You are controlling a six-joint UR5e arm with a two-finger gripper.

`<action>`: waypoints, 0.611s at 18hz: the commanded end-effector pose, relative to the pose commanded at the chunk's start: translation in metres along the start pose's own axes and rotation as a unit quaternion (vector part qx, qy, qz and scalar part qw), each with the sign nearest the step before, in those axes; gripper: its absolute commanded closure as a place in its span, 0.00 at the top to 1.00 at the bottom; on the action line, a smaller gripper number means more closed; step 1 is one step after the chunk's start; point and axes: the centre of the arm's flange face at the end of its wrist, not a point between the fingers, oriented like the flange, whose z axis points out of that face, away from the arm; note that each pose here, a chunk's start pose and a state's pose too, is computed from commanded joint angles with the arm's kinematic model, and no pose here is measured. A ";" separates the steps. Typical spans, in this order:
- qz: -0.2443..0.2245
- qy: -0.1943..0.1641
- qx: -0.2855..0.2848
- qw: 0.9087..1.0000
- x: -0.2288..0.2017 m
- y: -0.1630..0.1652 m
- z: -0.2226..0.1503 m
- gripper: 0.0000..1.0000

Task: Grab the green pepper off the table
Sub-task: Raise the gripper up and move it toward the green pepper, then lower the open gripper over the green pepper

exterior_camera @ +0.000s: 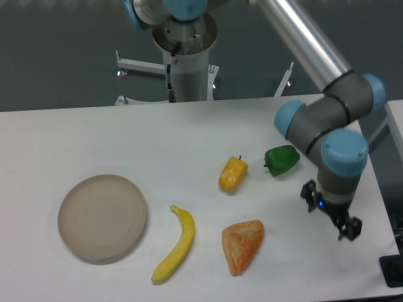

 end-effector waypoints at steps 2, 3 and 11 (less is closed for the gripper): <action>0.010 0.022 0.001 1.000 0.020 0.025 -0.001 1.00; 0.012 0.029 0.003 1.000 0.030 0.033 -0.003 1.00; 0.011 0.067 0.007 0.998 0.072 0.049 0.014 1.00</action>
